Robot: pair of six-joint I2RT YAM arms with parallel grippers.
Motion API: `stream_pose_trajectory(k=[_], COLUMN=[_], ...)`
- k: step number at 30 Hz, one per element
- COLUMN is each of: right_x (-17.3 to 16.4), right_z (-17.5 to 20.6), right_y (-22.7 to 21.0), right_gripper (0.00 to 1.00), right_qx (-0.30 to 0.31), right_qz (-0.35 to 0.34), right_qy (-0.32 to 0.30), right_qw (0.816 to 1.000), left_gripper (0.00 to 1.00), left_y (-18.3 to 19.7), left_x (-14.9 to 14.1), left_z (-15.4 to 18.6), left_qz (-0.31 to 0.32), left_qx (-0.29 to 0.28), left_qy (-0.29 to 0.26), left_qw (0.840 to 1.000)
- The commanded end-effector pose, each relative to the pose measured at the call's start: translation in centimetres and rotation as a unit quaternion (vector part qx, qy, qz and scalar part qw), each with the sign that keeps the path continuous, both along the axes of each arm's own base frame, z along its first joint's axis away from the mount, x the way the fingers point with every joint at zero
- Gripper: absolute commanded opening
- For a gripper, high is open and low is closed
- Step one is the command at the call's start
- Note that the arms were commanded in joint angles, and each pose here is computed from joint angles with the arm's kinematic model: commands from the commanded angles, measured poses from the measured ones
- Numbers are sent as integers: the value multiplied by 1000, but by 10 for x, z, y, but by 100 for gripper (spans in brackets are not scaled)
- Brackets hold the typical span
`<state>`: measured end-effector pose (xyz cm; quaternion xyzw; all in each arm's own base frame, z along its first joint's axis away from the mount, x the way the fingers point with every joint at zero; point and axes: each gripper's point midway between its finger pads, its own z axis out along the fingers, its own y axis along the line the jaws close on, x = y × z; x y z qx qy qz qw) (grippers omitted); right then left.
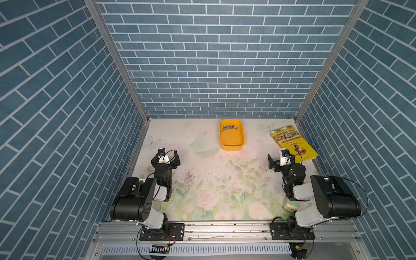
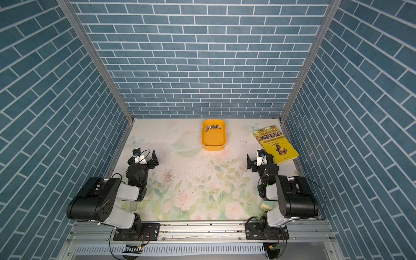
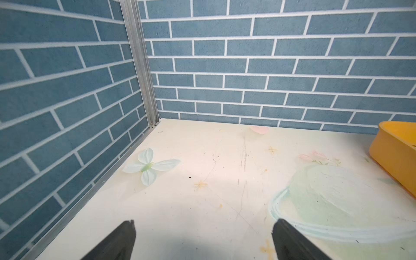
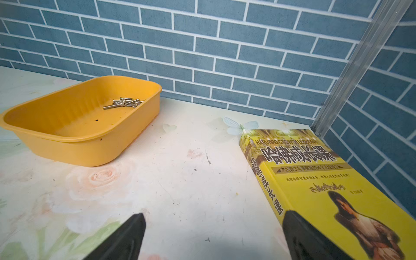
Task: Take out the screws from the storage box
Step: Pick up the storage box at the center of the board.
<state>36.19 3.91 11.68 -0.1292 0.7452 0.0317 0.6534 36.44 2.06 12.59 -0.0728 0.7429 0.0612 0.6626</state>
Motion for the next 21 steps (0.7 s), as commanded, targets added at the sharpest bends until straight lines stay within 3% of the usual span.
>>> stream_pose_trajectory(k=[1, 21], right_x=[4, 4], right_z=[10, 10], right_y=[1, 1], right_gripper=[100, 100], right_qx=[8, 10], right_qz=[4, 4], right_qy=[-15, -15], right_qw=[1000, 1000], left_gripper=[100, 100], left_y=[0, 0], left_x=[4, 5], left_z=[5, 6], left_qz=[-2, -2], left_qx=[4, 4], left_qy=[-6, -6], left_qw=[1000, 1000])
